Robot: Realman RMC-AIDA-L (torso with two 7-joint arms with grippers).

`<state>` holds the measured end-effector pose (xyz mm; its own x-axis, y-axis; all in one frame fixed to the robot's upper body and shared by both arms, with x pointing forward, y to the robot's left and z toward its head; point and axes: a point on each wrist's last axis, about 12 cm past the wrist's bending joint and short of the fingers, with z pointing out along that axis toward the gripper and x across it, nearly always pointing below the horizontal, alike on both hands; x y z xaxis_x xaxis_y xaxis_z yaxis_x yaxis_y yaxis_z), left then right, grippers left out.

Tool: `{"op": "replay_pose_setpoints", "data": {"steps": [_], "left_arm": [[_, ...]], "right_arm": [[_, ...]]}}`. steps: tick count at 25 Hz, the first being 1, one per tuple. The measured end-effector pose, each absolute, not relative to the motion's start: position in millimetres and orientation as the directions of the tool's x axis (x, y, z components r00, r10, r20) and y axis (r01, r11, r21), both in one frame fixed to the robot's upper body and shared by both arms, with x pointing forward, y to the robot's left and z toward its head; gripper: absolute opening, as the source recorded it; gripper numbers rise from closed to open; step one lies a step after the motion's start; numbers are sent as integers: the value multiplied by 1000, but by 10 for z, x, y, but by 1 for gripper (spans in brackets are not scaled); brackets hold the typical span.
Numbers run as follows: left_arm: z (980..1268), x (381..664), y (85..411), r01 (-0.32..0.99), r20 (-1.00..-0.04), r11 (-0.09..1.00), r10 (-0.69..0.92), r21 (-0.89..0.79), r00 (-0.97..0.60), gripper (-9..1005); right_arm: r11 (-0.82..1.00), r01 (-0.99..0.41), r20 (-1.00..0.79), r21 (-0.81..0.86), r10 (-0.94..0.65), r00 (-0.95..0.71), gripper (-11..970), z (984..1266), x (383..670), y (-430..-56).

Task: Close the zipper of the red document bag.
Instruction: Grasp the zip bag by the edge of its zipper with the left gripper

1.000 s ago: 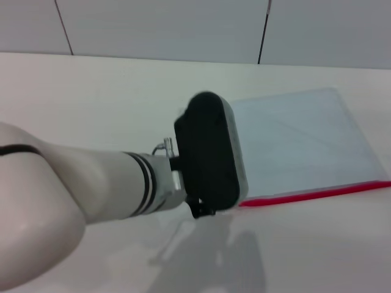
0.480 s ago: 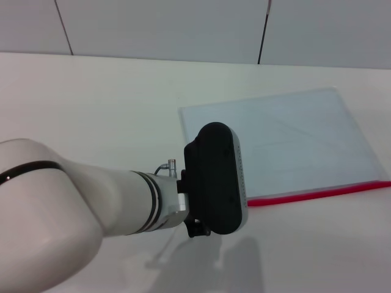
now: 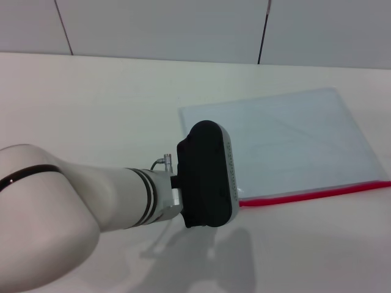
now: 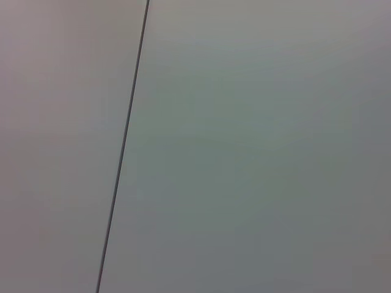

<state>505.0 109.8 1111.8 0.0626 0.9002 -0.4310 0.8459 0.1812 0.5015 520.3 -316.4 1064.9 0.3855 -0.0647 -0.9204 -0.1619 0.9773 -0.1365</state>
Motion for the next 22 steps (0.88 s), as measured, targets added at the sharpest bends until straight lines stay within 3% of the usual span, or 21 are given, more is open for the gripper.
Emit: {"op": "replay_pose_setpoints", "data": {"steps": [22], "left_arm": [[10895, 5226, 1181, 813, -461, 212, 884, 542, 77, 451]], "right_arm": [[977, -163, -918, -137, -64, 391, 729, 10651, 5190, -3166]]}}
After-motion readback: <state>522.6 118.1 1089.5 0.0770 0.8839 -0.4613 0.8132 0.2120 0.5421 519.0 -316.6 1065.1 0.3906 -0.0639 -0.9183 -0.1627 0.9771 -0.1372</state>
